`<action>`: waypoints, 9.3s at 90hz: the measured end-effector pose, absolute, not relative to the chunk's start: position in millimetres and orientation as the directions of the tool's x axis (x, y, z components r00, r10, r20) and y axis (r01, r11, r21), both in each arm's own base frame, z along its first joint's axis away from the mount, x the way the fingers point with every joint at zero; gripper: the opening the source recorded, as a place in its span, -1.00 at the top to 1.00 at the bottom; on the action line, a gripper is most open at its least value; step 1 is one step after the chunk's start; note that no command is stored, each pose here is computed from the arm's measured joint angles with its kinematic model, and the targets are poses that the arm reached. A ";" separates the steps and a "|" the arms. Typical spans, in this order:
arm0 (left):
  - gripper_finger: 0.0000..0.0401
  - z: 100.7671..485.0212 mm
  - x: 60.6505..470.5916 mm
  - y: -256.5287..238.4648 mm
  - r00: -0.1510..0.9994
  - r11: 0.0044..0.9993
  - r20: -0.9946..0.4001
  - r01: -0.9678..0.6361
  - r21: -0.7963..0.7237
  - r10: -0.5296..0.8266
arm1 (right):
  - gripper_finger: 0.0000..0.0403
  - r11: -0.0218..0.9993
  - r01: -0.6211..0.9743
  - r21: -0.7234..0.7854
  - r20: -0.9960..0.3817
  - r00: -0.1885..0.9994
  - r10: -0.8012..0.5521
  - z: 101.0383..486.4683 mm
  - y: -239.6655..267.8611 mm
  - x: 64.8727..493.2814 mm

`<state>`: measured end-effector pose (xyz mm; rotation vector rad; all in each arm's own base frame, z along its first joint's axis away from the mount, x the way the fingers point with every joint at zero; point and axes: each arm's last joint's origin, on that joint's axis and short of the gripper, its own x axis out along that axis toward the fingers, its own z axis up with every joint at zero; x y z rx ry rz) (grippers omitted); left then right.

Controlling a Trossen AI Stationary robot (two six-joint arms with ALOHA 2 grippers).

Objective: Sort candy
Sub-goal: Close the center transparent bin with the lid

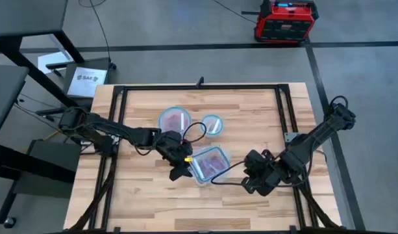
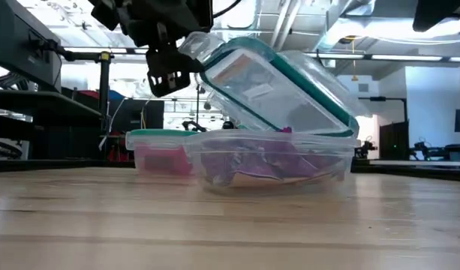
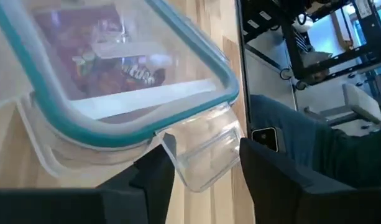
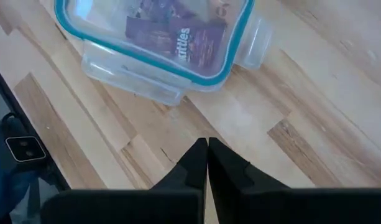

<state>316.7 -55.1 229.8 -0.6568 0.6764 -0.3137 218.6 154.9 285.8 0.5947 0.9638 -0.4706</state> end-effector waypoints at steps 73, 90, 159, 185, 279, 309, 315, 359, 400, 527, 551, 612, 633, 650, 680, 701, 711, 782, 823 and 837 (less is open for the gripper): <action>0.18 212.8 300.9 -66.8 0.581 0.778 -0.636 -0.007 -0.629 -0.509 | 1.00 0.832 0.517 0.202 -0.800 0.577 -0.165 274.8 154.3 225.5; 0.18 223.2 301.4 -68.6 0.748 0.934 -0.622 -0.008 -0.357 -0.232 | 1.00 0.932 0.307 0.192 -0.665 0.739 -0.106 248.5 149.0 249.6; 0.18 221.3 292.0 -66.6 0.798 0.928 -0.556 0.013 -0.372 -0.234 | 1.00 0.965 0.207 0.160 -0.706 0.707 -0.034 168.5 89.5 281.5; 0.18 220.2 290.9 -67.9 0.788 0.930 -0.568 0.015 -0.367 -0.236 | 1.00 0.950 0.274 0.149 -0.742 0.666 -0.076 171.7 82.8 275.5; 0.18 206.1 277.3 -89.8 0.773 0.961 -0.617 -0.034 -0.273 -0.148 | 1.00 0.868 0.497 0.019 -0.862 0.448 -0.238 193.5 159.7 211.3; 0.18 201.3 273.7 -95.5 0.787 0.953 -0.597 -0.039 -0.300 -0.156 | 1.00 0.908 0.409 -0.090 -0.776 0.542 -0.321 135.6 174.6 180.9; 0.18 202.7 274.7 -95.6 0.798 0.952 -0.583 -0.037 -0.303 -0.154 | 1.00 0.901 0.397 -0.174 -0.754 0.535 -0.381 125.0 170.7 185.2; 0.18 203.7 275.4 -95.8 0.805 0.950 -0.573 -0.035 -0.309 -0.157 | 1.00 0.953 0.278 -0.120 -0.604 0.741 -0.293 112.3 190.7 223.6; 0.18 200.7 271.9 -98.8 0.781 0.949 -0.604 -0.049 -0.310 -0.157 | 1.00 0.981 0.070 0.182 -0.687 0.722 0.076 182.9 206.5 221.1; 0.18 193.6 266.0 -95.7 0.721 0.981 -0.681 -0.011 -0.193 -0.126 | 1.00 0.977 0.105 0.187 -0.359 0.933 -0.031 99.7 135.3 341.2; 0.18 194.4 265.9 -95.2 0.724 0.983 -0.679 -0.007 -0.183 -0.121 | 1.00 0.980 0.059 0.190 -0.344 0.939 0.010 123.1 133.1 336.6; 0.18 212.3 254.5 -79.9 0.784 0.997 -0.618 0.018 -0.079 -0.063 | 1.00 0.885 0.320 0.339 -0.261 0.935 -0.239 127.1 174.5 355.5; 0.18 213.6 255.3 -80.3 0.793 0.997 -0.606 0.035 -0.066 -0.068 | 1.00 0.926 0.330 0.182 -0.268 0.923 -0.276 128.8 177.6 352.5; 0.18 217.9 255.9 -80.7 0.787 0.997 -0.614 0.024 -0.079 -0.067 | 1.00 0.939 0.320 0.126 -0.269 0.922 -0.278 175.6 173.9 340.0; 0.18 230.2 246.3 -120.0 0.688 0.921 -0.618 0.219 -0.323 -0.380 | 1.00 0.932 0.362 -0.011 -0.442 0.834 -0.329 226.1 154.6 289.2; 0.18 214.6 241.4 -146.9 0.657 0.858 -0.657 -0.031 -0.513 -0.369 | 1.00 0.927 0.363 -0.095 -0.473 0.803 -0.362 196.6 164.9 295.5; 0.18 192.9 250.5 -152.8 0.631 0.827 -0.700 -0.161 -0.539 -0.334 | 1.00 0.924 0.364 -0.115 -0.480 0.794 -0.373 183.2 168.2 299.9; 0.18 173.0 286.1 -126.9 0.717 0.656 -0.658 -0.384 -0.649 -0.231 | 1.00 0.921 0.366 -0.132 -0.454 0.804 -0.384 192.0 168.7 296.6; 0.18 174.5 286.3 -124.4 0.703 0.680 -0.660 -0.348 -0.645 -0.267 | 1.00 0.926 0.361 -0.112 -0.447 0.814 -0.372 193.1 171.6 296.2; 0.18 187.7 279.4 -126.3 0.711 0.717 -0.639 -0.277 -0.639 -0.294 | 1.00 0.922 0.373 0.105 -0.348 0.882 -0.317 208.0 180.0 305.4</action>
